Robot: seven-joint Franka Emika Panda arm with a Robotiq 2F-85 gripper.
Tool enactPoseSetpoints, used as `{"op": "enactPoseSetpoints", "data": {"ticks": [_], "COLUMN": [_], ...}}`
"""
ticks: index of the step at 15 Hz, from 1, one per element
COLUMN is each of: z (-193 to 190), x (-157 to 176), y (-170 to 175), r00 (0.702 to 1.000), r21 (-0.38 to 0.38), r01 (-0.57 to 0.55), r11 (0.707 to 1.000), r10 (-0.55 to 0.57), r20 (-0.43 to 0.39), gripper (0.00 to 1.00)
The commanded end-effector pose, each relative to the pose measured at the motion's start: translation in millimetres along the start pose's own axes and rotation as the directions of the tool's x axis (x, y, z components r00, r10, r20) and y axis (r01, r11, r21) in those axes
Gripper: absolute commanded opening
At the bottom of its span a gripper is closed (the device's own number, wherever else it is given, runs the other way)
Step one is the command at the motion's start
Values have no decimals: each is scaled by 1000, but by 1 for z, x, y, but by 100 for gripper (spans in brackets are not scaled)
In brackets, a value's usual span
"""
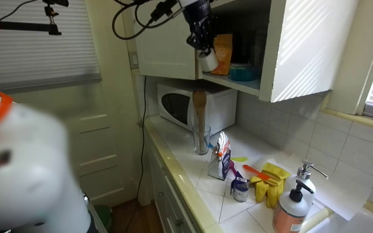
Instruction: Remove the masking tape from the second shelf to the first shelf of the cabinet
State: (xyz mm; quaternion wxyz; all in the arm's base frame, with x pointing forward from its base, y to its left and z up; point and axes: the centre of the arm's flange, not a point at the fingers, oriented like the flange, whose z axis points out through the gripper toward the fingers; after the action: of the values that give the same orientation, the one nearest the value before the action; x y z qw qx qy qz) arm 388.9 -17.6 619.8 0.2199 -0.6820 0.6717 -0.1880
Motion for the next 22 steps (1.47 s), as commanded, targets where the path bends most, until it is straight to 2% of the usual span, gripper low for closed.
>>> {"op": "enactPoseSetpoints", "data": {"ticks": [1,3,5,7,8,13,14,19,22], "z": [31,45,55,53,53,52,52,76,100], "x": [23,33,38,44,41,45,45,30,22], "y": [27,40,51,49,43,43,43,17,7], "r00": [994,989,978,966,980,972,971,998,993], "r21": [-55,-76,-101,-68,-105,-92,-92,-92,-80], "r01": [-102,-126,-130,-167,-144,-163,-163,-68,24], "r11": [993,989,986,984,984,982,982,993,996], "r10": [105,131,144,177,156,176,176,68,-33], "r20": [43,63,152,187,125,158,159,2,-110], "gripper": [4,4,4,4,15,15,4,4,4]}}
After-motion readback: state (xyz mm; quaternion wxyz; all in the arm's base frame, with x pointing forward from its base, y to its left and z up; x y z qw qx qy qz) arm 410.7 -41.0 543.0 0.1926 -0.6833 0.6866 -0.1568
